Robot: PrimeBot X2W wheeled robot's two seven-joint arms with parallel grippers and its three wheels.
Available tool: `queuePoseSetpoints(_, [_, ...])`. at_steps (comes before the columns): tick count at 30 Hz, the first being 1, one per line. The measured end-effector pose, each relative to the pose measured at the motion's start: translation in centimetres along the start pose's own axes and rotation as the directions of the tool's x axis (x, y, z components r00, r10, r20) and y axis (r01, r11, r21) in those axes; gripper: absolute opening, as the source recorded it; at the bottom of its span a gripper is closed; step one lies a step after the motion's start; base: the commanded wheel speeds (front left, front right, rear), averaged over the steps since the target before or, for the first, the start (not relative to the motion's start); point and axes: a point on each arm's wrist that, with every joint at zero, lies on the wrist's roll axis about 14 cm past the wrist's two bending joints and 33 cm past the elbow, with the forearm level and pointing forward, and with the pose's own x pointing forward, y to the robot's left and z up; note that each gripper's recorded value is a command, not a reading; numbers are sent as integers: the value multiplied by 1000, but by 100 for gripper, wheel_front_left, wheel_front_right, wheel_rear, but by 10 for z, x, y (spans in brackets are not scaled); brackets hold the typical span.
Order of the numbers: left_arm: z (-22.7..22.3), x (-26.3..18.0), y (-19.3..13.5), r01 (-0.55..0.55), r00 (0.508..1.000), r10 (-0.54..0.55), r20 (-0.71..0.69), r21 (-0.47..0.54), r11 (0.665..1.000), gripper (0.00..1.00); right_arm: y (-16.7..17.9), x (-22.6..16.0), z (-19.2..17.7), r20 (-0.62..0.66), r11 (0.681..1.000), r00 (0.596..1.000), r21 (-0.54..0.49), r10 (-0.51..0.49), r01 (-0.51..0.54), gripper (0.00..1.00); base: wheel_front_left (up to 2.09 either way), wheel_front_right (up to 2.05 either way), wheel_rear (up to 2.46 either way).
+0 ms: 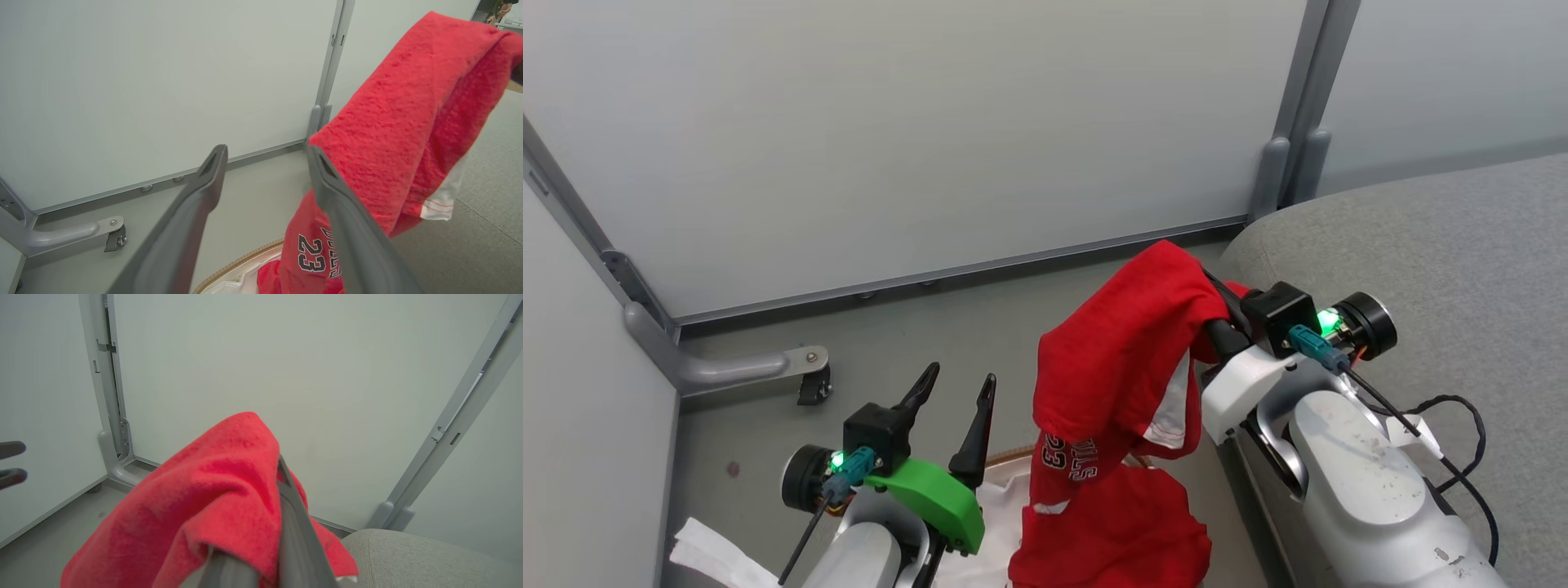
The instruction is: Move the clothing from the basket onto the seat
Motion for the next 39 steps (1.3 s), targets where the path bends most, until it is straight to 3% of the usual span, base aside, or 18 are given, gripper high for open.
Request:
queuePoseSetpoints(8, [-7, 8, -22, 65, 998, -65, -8, -8, 998, 100, -29, -15, -6, -23, 997, 997, -35, -77, 76, 0, 0, 0, 0])
queuePoseSetpoints(13, [-9, 19, -46, 141, 990, -141, -11, -15, 990, 100, -65, -36, -10, -43, 984, 985, -77, -167, 163, 0, 0, 0, 0])
queuePoseSetpoints(28, [-20, 44, -126, 381, 923, -383, -26, -57, 923, 100, -160, -118, -18, -96, 891, 891, -157, -444, 427, 0, 0, 0, 0])
queuePoseSetpoints(34, [-32, 46, -132, 401, 913, -406, -51, -83, 912, 100, -171, -125, -28, -122, 874, 869, -157, -480, 461, 0, 0, 0, 0])
queuePoseSetpoints(39, [-40, 50, -128, 404, 910, -409, -66, -79, 911, 100, -191, -108, -16, -82, 860, 861, -162, -501, 485, 0, 0, 0, 0])
